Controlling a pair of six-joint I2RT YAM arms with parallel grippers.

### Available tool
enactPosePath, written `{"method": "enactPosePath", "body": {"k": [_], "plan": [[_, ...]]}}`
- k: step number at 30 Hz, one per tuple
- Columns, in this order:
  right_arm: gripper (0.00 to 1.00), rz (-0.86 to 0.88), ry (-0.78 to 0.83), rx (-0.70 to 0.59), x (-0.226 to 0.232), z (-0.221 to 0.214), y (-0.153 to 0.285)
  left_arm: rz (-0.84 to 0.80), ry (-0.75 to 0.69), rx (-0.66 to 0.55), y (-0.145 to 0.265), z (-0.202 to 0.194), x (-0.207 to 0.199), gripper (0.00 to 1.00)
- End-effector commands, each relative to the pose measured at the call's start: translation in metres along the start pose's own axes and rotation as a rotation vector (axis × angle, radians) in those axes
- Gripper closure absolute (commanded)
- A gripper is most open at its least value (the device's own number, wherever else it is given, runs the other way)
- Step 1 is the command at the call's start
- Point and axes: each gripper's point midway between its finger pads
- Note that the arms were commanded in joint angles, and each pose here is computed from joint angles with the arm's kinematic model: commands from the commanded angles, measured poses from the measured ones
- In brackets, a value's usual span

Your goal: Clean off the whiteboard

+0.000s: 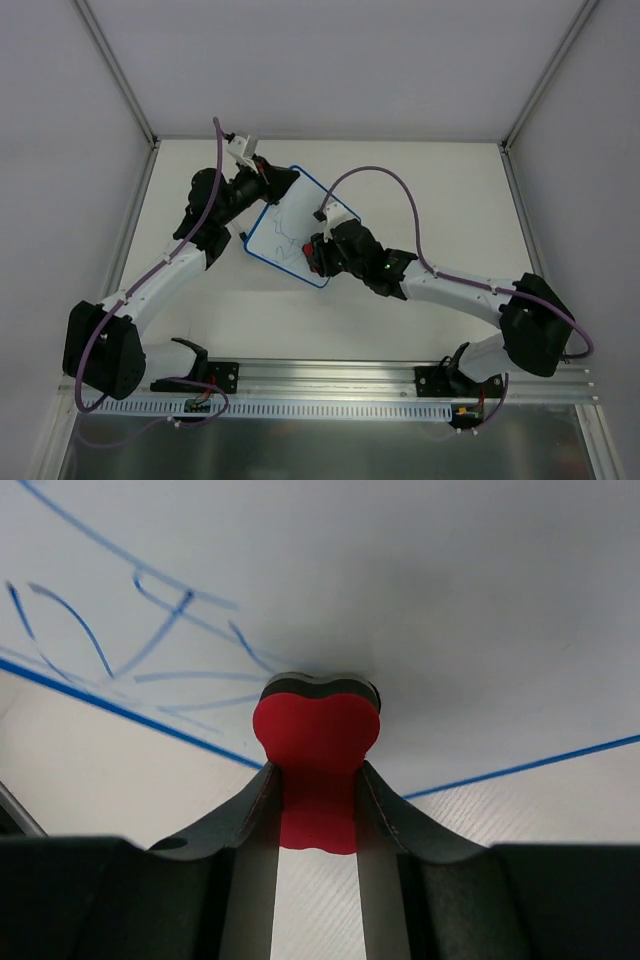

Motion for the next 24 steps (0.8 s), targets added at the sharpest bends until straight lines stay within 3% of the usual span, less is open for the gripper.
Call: {"method": "enactPosePath", "body": {"k": [1,9,24], "plan": [[1.0,-0.038,-0.054,-0.179,0.004,0.064,0.027,0.036,-0.011,-0.072,0.011,0.011,0.0,1.0],[1.0,0.037,-0.156,-0.284,0.034,0.121,0.034,0.142,0.022,-0.138,0.028,0.016,0.013,1.0],[1.0,0.245,-0.071,-0.293,0.11,0.131,0.03,0.178,-0.002,-0.159,0.034,0.018,0.019,1.0]]}}
Point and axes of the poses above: each gripper's point midway between its finger pads, its own y axis back along the fingers, its own x axis along the line the jaws close on, z = x × y, and after that the axes turned 1 degree about -y, right-handed
